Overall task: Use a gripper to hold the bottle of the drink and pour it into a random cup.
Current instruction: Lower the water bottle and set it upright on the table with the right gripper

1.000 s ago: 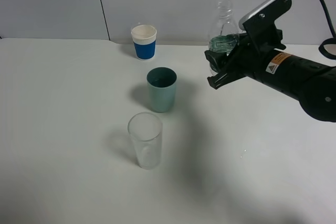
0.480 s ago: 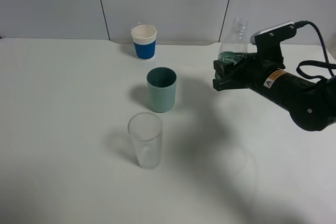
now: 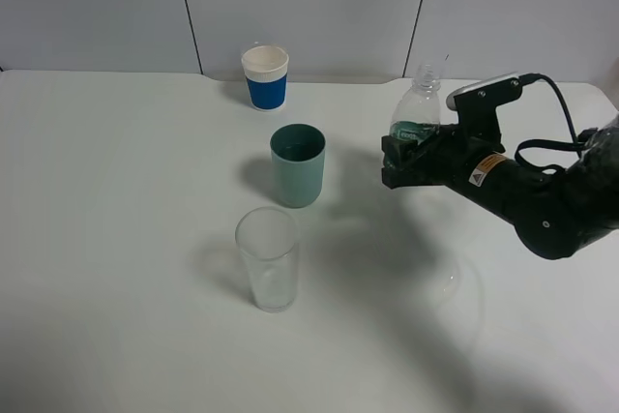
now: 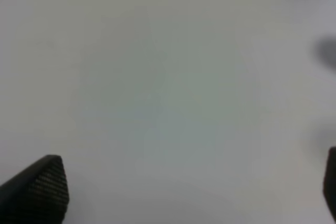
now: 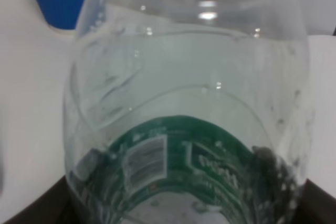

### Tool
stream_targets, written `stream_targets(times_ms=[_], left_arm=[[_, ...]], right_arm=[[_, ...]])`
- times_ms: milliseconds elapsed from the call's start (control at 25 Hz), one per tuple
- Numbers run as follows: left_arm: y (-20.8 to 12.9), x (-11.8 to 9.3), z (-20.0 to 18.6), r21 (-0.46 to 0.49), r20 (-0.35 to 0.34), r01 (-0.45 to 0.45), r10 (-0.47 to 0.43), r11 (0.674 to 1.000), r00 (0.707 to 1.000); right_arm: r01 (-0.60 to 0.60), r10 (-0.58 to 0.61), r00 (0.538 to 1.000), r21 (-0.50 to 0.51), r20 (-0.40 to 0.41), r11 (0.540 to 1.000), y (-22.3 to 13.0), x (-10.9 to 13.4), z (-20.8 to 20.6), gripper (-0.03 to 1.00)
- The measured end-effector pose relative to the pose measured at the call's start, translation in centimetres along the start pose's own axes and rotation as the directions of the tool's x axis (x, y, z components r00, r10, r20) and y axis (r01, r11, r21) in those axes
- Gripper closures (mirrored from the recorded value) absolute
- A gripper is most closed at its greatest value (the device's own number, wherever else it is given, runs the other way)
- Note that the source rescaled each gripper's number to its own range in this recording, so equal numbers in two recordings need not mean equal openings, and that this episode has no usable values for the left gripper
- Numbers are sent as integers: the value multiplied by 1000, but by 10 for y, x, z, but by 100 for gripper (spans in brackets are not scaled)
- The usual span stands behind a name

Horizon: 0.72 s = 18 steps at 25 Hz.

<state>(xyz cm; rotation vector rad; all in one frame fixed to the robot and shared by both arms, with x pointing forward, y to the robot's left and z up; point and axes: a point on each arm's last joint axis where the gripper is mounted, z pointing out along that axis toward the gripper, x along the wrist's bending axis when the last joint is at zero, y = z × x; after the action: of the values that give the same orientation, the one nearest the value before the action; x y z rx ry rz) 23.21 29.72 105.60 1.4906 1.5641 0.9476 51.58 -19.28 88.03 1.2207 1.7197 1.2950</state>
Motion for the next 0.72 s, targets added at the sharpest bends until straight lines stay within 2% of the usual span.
stream_targets(times_ms=[720], left_arm=[[0, 0, 0, 0, 0, 0, 0, 1000, 1000]], right_arm=[[85, -82, 981, 11, -178, 996, -15, 16, 3, 97]])
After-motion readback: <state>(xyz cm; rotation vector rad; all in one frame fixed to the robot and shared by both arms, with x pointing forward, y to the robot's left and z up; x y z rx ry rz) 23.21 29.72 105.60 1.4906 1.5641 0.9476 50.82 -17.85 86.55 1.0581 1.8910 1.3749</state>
